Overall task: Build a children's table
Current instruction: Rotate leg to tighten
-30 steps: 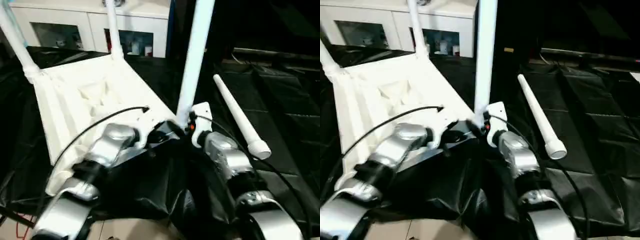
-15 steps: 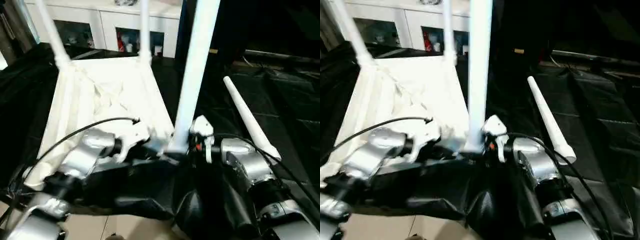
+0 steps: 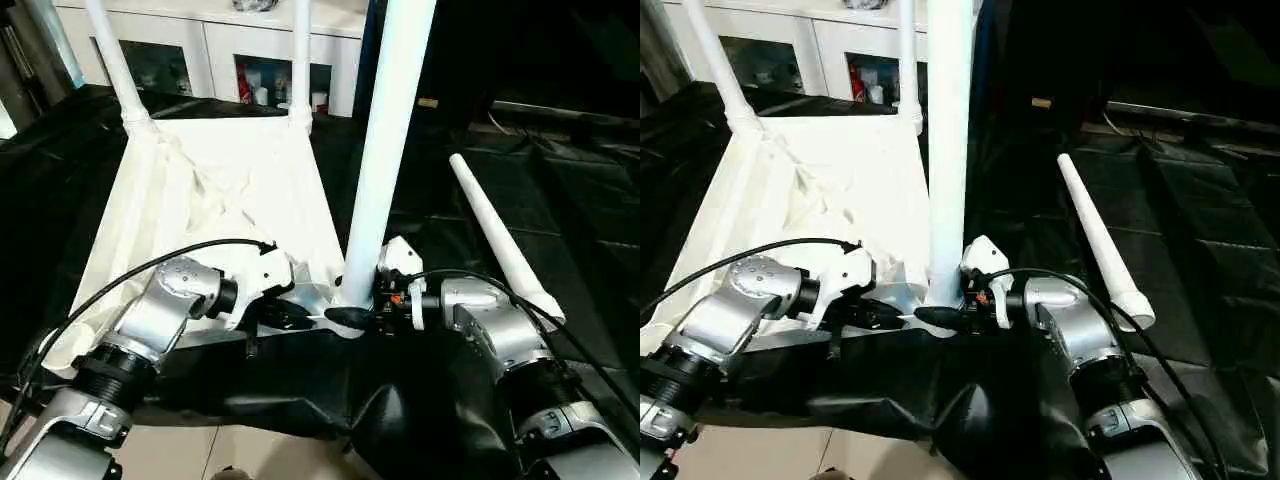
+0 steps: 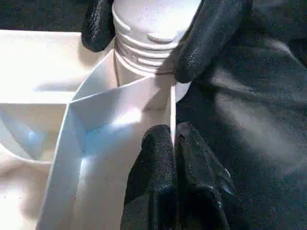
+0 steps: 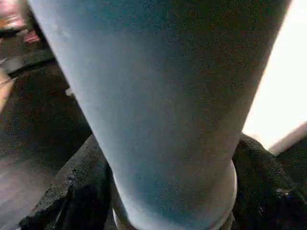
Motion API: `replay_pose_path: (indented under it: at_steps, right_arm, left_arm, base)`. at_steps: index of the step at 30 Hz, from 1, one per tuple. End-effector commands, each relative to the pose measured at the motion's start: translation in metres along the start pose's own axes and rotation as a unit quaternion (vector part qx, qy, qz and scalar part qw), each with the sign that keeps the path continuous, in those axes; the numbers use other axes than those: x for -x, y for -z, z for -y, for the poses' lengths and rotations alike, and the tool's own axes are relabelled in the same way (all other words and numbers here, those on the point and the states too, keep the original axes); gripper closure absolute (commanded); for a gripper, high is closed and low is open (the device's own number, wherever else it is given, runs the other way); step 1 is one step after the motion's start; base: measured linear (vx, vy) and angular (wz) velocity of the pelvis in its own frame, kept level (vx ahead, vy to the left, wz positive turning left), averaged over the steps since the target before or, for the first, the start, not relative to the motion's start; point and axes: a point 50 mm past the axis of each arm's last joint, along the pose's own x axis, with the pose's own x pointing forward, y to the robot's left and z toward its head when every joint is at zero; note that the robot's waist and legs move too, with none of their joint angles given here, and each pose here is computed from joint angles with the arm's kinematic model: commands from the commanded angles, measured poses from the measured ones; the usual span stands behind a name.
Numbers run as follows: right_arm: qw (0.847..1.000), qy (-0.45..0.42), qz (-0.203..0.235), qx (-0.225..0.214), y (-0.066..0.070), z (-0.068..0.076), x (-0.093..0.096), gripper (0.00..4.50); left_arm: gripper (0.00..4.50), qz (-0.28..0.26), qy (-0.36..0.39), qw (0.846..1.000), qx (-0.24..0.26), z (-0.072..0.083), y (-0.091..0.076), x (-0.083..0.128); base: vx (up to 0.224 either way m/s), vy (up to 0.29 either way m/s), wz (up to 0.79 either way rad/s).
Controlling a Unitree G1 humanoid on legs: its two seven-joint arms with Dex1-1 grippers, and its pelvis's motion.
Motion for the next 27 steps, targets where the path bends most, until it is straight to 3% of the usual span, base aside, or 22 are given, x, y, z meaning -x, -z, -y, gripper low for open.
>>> replay_pose_path:
  at_steps: [1, 3, 6, 10, 15, 16, 18, 22, 27]
  right_arm:
    - [0.999, 0.031, -0.001, -0.023, 0.004, -0.001, -0.013, 1.73]
    - [0.988, 0.142, 0.008, -0.057, 0.006, 0.010, -0.024, 1.73]
    - [0.970, 0.221, 0.027, -0.097, 0.003, 0.016, -0.036, 1.73]
    - [0.958, 0.261, 0.034, -0.112, -0.002, 0.014, -0.052, 1.74]
    - [0.965, 0.239, 0.036, -0.098, -0.006, 0.005, -0.066, 1.74]
    - [0.967, 0.232, 0.041, -0.100, -0.007, 0.005, -0.067, 1.18]
    - [0.968, 0.223, 0.050, -0.103, -0.008, 0.007, -0.063, 1.04]
    - [0.975, 0.208, 0.042, -0.067, -0.008, 0.011, -0.055, 0.64]
    - [0.991, 0.120, 0.048, -0.014, -0.010, 0.009, -0.035, 0.64]
  left_arm:
    - [4.50, 0.024, -0.006, 1.000, -0.011, -0.001, -0.017, -0.015]
    - [4.50, 0.030, -0.076, 0.996, 0.018, -0.013, -0.024, -0.024]
    - [4.50, 0.040, -0.145, 0.988, 0.046, -0.026, -0.036, -0.034]
    - [4.50, 0.043, -0.180, 0.981, 0.055, -0.031, -0.046, -0.043]
    - [4.50, 0.050, -0.168, 0.983, 0.048, -0.028, -0.052, -0.050]
    - [4.50, 0.051, -0.161, 0.984, 0.046, -0.026, -0.052, -0.051]
    - [4.50, 0.049, -0.146, 0.988, 0.032, -0.023, -0.049, -0.050]
    - [4.50, 0.046, -0.109, 0.993, 0.018, -0.017, -0.043, -0.046]
    - [4.50, 0.044, -0.066, 0.997, -0.003, -0.010, -0.035, -0.037]
  base:
    - [0.000, 0.000, 0.00]
    - [0.000, 0.000, 0.00]
    - [0.000, 0.000, 0.00]
    - [0.000, 0.000, 0.00]
    - [0.000, 0.000, 0.00]
    - [0.000, 0.000, 0.00]
    - [0.000, 0.000, 0.00]
    - [0.000, 0.000, 0.00]
    - [0.000, 0.000, 0.00]
